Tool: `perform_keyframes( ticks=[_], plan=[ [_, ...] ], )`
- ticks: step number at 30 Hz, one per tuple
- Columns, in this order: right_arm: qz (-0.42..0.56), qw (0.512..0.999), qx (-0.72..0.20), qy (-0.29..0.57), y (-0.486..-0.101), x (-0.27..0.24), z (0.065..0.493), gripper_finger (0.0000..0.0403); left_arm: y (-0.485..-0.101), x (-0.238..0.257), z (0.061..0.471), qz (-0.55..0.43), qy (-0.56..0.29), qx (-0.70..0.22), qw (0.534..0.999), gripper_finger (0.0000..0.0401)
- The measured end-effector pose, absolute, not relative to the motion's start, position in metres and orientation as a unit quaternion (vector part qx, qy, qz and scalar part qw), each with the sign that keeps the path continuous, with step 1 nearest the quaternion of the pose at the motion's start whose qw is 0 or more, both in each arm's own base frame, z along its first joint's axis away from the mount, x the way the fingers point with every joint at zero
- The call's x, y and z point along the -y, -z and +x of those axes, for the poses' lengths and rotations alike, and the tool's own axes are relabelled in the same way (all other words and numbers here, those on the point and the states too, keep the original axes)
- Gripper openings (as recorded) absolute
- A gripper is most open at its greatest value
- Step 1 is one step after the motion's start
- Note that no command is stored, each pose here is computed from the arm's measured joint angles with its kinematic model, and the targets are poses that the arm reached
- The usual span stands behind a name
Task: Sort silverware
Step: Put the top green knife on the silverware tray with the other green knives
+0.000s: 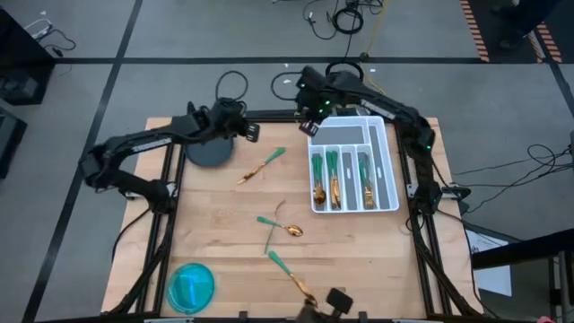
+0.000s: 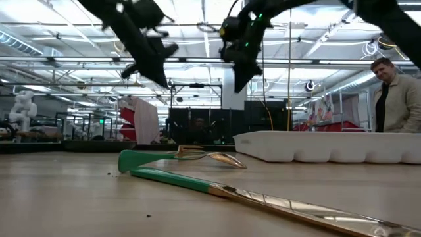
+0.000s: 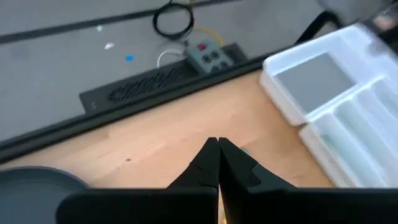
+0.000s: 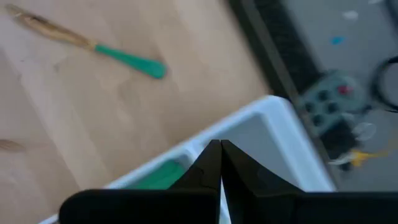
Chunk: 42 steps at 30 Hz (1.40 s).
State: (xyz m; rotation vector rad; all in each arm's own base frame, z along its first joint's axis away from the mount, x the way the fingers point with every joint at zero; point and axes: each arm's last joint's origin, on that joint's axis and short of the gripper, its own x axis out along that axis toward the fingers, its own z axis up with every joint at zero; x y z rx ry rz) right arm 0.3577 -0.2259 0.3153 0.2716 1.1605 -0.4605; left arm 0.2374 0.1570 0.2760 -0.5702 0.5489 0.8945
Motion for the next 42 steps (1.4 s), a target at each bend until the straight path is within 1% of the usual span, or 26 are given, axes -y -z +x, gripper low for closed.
perform_keyframes(
  ticks=[4,7,10,16,23,29,37,42],
  plan=[
    [0.121,0.804,-0.53,0.243,-0.345,0.215,0.337,0.0,-0.242,-0.171,0.261,-0.275,-0.402,-0.291,0.823,0.0],
    [0.121,0.806,-0.521,0.252,-0.362,0.208,0.326,0.0,-0.224,-0.18,0.279,-0.286,-0.379,-0.294,0.829,0.0],
    [0.12,0.805,-0.517,0.265,-0.374,0.202,0.315,0.0,-0.207,-0.187,0.29,-0.293,-0.372,-0.305,0.826,0.0],
    [0.127,0.807,-0.507,0.274,-0.397,0.187,0.293,0.0,-0.185,-0.195,0.3,-0.295,-0.373,-0.326,0.817,0.0],
    [0.128,0.822,-0.472,0.292,-0.424,0.173,0.269,0.0,-0.163,-0.196,0.305,-0.322,-0.361,-0.348,0.803,0.0],
    [0.126,0.826,-0.461,0.299,-0.436,0.164,0.255,0.0,-0.153,-0.193,0.309,-0.332,-0.359,-0.359,0.795,0.0],
    [0.122,0.829,-0.458,0.295,-0.441,0.158,0.251,0.0,-0.151,-0.189,0.312,-0.326,-0.361,-0.361,0.795,0.0],
    [0.118,0.829,-0.464,0.287,-0.44,0.153,0.252,0.0,-0.132,-0.186,0.315,-0.331,-0.356,-0.391,0.782,0.0]
  ],
)
